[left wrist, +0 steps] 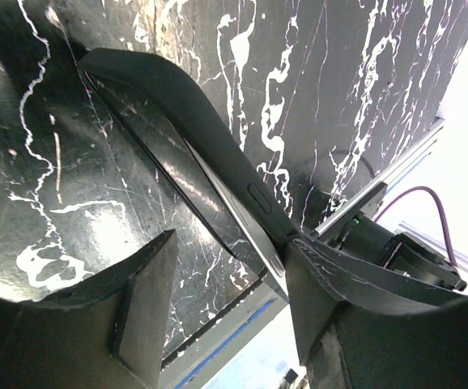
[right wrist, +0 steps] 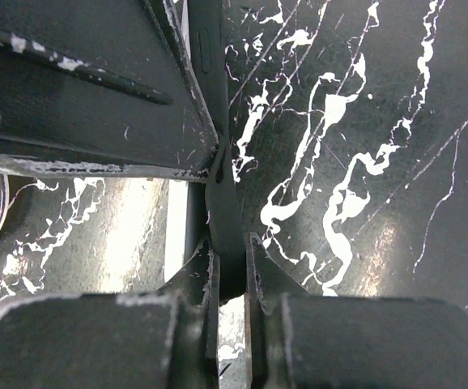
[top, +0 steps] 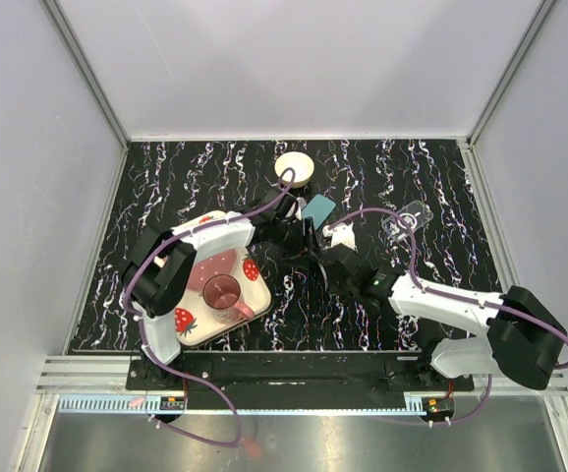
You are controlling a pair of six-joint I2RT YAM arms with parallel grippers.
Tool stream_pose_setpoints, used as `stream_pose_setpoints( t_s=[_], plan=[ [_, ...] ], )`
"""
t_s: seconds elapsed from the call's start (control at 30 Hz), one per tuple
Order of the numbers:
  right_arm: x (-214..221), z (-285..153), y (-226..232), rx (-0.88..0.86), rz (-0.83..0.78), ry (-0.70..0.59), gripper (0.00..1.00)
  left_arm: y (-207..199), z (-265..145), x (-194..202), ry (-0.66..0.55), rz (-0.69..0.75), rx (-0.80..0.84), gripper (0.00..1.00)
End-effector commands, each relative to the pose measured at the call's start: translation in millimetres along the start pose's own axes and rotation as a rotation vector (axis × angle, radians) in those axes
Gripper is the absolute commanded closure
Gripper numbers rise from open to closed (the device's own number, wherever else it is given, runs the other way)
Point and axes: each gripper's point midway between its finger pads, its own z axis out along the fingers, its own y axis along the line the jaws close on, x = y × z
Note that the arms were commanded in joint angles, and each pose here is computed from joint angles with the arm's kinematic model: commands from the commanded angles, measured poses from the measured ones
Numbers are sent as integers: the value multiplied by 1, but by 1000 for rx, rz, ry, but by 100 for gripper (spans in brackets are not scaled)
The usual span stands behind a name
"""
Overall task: Take the phone out of the phone case
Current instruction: Remove the phone case from the phone.
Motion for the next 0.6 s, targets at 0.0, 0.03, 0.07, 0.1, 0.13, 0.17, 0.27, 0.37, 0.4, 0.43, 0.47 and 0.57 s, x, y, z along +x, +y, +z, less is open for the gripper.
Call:
stream_pose_setpoints(
  t_s=[0.0, 0.03, 0.07, 0.1, 0.13, 0.17, 0.27, 0.37, 0.4, 0.43, 0.47, 0.57],
  plan=[
    [-55, 0, 30, -79, 57, -181, 93, 48, 6, -27, -111, 5, -156, 46],
    [-58, 2, 32, -82, 63, -192, 92, 53, 7, -24, -102, 2, -164, 47],
    [-58, 4, 32, -78, 66, -196, 91, 54, 7, -23, -102, 2, -168, 48],
    [-57, 6, 31, -69, 67, -194, 89, 56, 7, -21, -98, 1, -172, 51],
    [-63, 8, 34, -79, 82, -218, 87, 60, 8, -17, -93, 0, -177, 52],
    [-64, 8, 34, -75, 87, -227, 84, 62, 8, -16, -91, -4, -181, 53],
    [-68, 12, 34, -62, 101, -250, 81, 66, 11, -11, -75, -7, -177, 58],
    [-71, 18, 34, -49, 105, -264, 80, 69, 13, -6, -61, -11, -173, 64],
    [-75, 19, 34, -43, 106, -273, 80, 70, 14, -5, -56, -11, -174, 65],
    [-75, 22, 35, -39, 108, -274, 79, 72, 14, -3, -51, -14, -177, 68],
    [-75, 23, 35, -38, 106, -276, 78, 73, 15, -2, -48, -15, -175, 71],
    [-80, 29, 37, -24, 102, -285, 75, 76, 15, 2, -40, -17, -180, 74]
  ],
)
